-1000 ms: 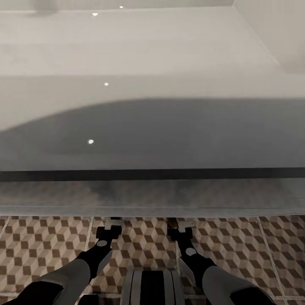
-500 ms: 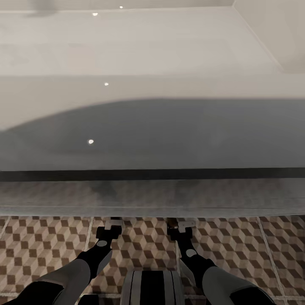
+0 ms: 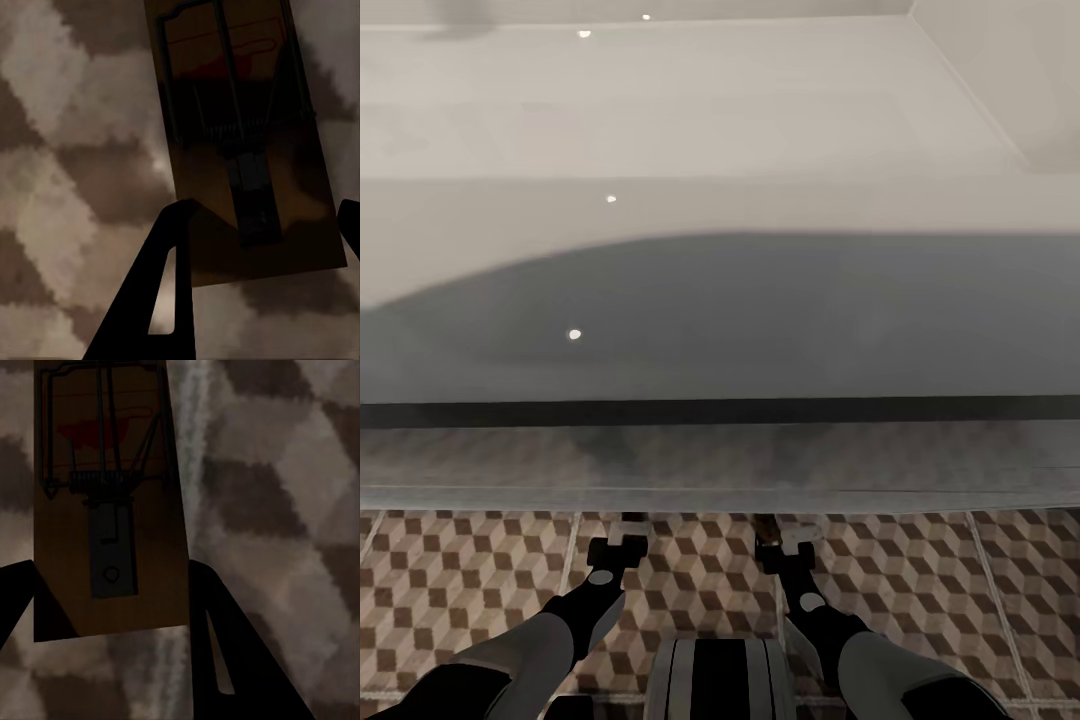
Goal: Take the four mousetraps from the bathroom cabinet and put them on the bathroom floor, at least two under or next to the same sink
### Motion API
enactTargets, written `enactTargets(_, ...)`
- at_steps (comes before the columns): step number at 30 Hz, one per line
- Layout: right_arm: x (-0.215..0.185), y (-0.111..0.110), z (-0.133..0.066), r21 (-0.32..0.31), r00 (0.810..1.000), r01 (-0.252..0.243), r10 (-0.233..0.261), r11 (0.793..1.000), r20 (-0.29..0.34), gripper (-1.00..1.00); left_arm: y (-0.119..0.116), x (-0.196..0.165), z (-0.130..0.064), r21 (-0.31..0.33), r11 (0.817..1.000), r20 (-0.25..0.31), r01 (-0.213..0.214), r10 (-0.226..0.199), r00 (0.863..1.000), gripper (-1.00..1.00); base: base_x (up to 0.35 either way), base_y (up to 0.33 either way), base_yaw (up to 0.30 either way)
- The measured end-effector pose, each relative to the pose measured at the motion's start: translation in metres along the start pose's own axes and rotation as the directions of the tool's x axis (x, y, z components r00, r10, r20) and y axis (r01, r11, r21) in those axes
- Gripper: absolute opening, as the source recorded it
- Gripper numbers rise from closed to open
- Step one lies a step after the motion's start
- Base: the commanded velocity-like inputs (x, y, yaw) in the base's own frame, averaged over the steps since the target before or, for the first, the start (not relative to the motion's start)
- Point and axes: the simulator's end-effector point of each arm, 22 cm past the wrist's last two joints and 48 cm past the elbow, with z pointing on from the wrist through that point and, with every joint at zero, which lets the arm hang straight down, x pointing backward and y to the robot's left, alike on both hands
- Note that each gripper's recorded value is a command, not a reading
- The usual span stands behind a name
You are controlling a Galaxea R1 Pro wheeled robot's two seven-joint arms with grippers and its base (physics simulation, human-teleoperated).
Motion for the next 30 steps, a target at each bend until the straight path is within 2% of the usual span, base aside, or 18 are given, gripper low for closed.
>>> enactTargets(30,0.0007,-0.0001,-0.0001,0.000,1.000,-0.002,0.002,1.000,-0.002,-1.00,0.0015,-0.0070,-0.0004,-0.003,1.000,0.041,0.011,-0.011,0.999,-1.00,0.000,0.000,0.000)
